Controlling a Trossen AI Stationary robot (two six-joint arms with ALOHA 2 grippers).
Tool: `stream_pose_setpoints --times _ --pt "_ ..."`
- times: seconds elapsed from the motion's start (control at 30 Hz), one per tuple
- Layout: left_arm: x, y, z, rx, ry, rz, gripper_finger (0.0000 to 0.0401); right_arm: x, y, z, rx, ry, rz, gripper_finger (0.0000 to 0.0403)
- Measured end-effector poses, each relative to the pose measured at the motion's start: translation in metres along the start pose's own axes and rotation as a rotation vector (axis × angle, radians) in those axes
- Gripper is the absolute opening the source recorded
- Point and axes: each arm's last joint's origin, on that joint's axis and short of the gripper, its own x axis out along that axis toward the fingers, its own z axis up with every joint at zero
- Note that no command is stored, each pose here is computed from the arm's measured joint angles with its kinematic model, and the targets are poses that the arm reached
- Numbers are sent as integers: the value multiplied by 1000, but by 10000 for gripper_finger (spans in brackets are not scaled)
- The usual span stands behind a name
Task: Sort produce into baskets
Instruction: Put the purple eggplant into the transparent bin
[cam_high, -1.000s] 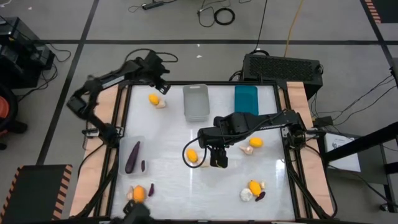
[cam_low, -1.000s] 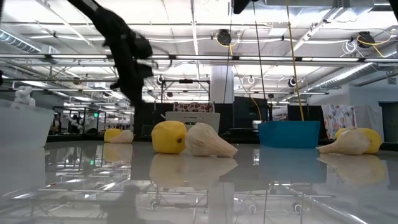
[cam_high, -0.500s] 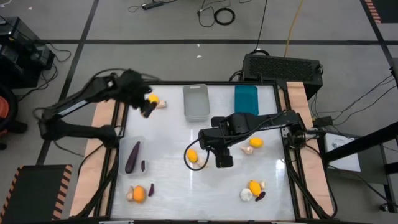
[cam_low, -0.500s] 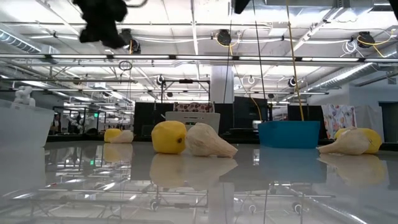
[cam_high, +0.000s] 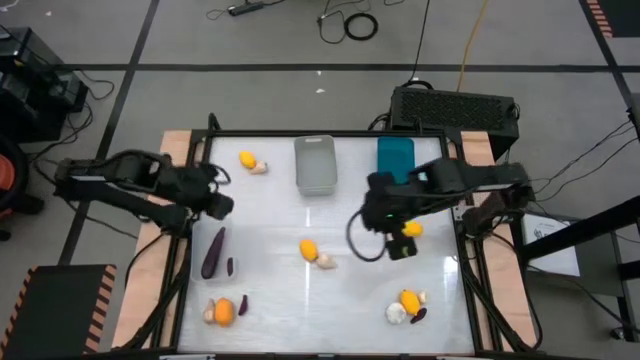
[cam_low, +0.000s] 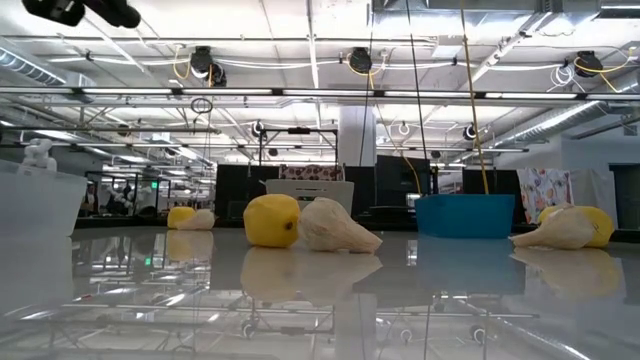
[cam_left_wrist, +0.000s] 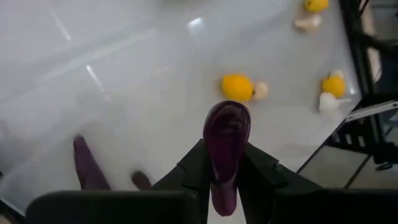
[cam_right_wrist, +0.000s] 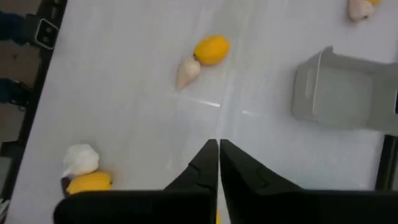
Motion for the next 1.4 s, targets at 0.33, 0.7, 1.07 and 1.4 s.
stream_pose_setpoints --times 0.33,0.7,1.07,1.4 --pt "52 -31 -35 40 160 256 66 17 30 -59 60 -161 113 2" --pt "77 -31 -65 175 306 558 66 44 54 -84 203 -222 227 3" --pt "111 16 -91 270 383 631 66 47 57 -76 322 -261 254 3" --pt "135 43 -97 276 385 598 75 45 58 -70 438 -307 289 3"
